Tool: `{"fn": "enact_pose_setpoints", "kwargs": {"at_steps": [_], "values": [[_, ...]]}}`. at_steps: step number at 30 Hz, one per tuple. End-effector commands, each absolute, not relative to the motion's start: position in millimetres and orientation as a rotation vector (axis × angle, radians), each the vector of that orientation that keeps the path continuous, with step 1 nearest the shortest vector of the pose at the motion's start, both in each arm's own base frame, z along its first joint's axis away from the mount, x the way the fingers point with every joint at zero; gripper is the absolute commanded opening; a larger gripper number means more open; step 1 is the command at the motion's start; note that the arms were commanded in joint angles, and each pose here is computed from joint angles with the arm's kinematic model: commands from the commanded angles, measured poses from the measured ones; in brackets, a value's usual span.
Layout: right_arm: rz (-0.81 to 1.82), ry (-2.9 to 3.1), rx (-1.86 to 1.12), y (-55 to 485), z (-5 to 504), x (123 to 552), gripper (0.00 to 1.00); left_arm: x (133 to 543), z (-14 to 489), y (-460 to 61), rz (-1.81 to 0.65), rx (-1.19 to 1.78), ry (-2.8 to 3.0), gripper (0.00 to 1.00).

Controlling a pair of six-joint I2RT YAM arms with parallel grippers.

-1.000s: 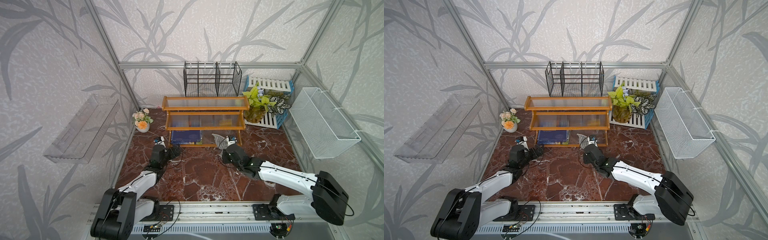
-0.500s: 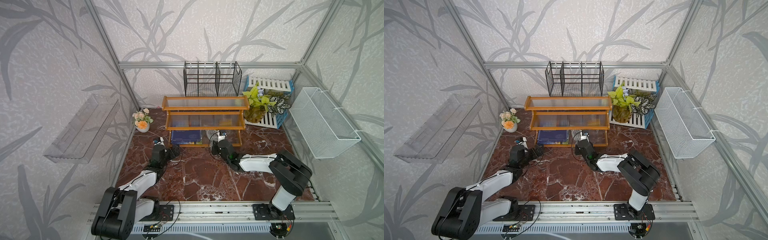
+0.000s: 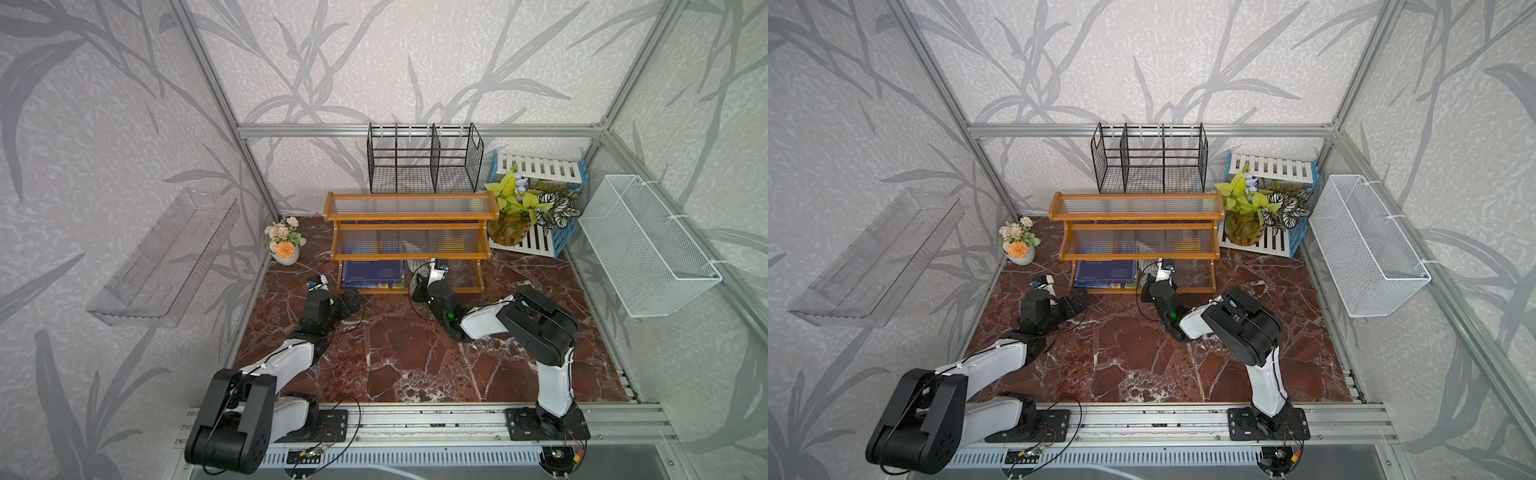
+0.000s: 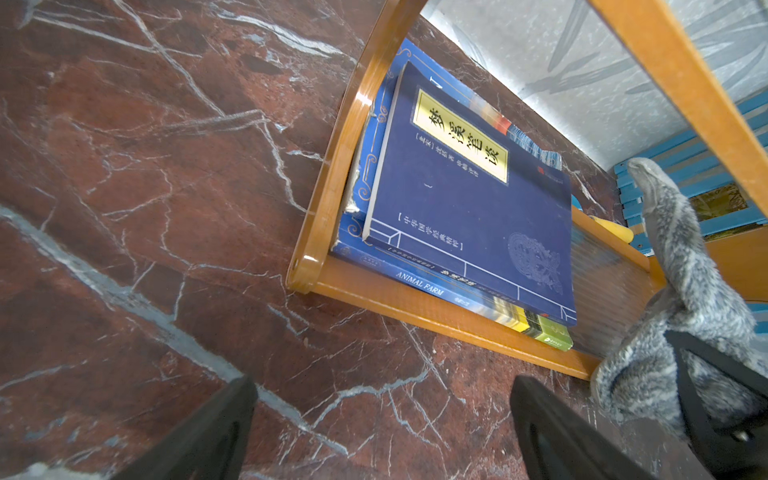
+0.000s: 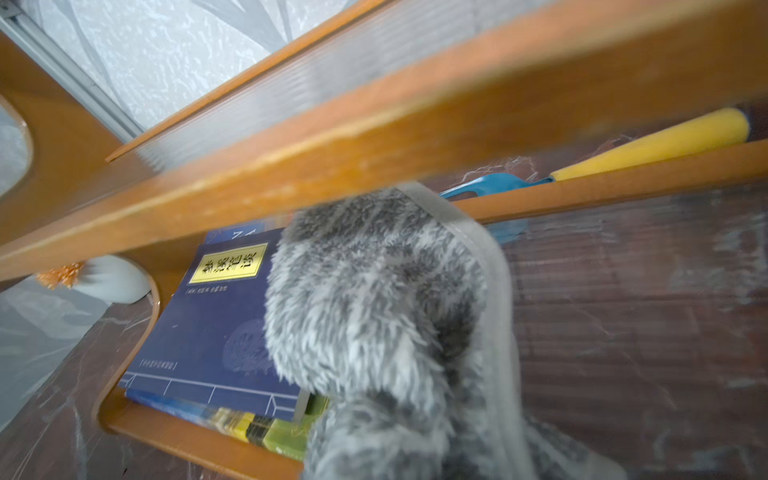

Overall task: Wipe the bookshelf clean with a cloth
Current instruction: Wipe the dust from the shelf.

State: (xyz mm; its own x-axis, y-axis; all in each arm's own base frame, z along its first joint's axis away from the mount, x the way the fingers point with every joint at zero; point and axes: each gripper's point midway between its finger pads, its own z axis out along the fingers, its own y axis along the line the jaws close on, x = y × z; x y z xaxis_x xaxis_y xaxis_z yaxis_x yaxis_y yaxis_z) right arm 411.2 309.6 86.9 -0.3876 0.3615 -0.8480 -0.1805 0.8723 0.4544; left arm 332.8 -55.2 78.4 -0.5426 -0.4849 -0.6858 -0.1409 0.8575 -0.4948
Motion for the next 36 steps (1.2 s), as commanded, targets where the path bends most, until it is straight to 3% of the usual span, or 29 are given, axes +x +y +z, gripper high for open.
{"fn": "enact_pose_setpoints", "kwargs": {"at_steps": [1, 6, 9, 20, 22, 25, 33, 35, 36], "values": [[0.56, 1.871, 0.254, 303.7, 87.6, 427.9, 0.25, 344.7, 93.9, -55.7, -0.504, -0.449, 2.081, 1.0], [0.576, 1.926, 0.225, 310.0, 79.5, 429.2, 0.56, 344.6, 93.8, -56.1, -0.504, -0.444, 2.084, 1.0], [0.61, 1.929, 0.174, 314.5, 86.0, 423.1, 0.68, 344.3, 93.1, -56.2, -0.504, -0.444, 2.085, 1.0], [0.549, 2.08, 0.07, 308.6, 64.8, 401.8, 0.78, 341.6, 91.8, -54.3, -0.496, -0.447, 2.083, 1.0], [0.515, 2.105, 0.057, 307.9, 57.1, 402.0, 0.74, 341.8, 91.8, -53.9, -0.496, -0.448, 2.082, 1.0], [0.485, 2.149, 0.034, 311.1, 48.7, 403.8, 0.61, 341.9, 90.8, -54.0, -0.495, -0.449, 2.087, 1.0], [0.431, 2.252, -0.015, 315.9, 33.3, 402.7, 0.19, 342.2, 91.6, -52.0, -0.489, -0.458, 2.083, 1.0], [0.424, 2.288, -0.025, 317.3, 28.0, 399.9, 0.02, 342.1, 91.4, -51.9, -0.49, -0.458, 2.084, 1.0], [0.418, 2.307, -0.024, 316.8, 25.6, 398.3, 0.0, 342.5, 92.1, -52.2, -0.493, -0.457, 2.083, 1.0]]}}
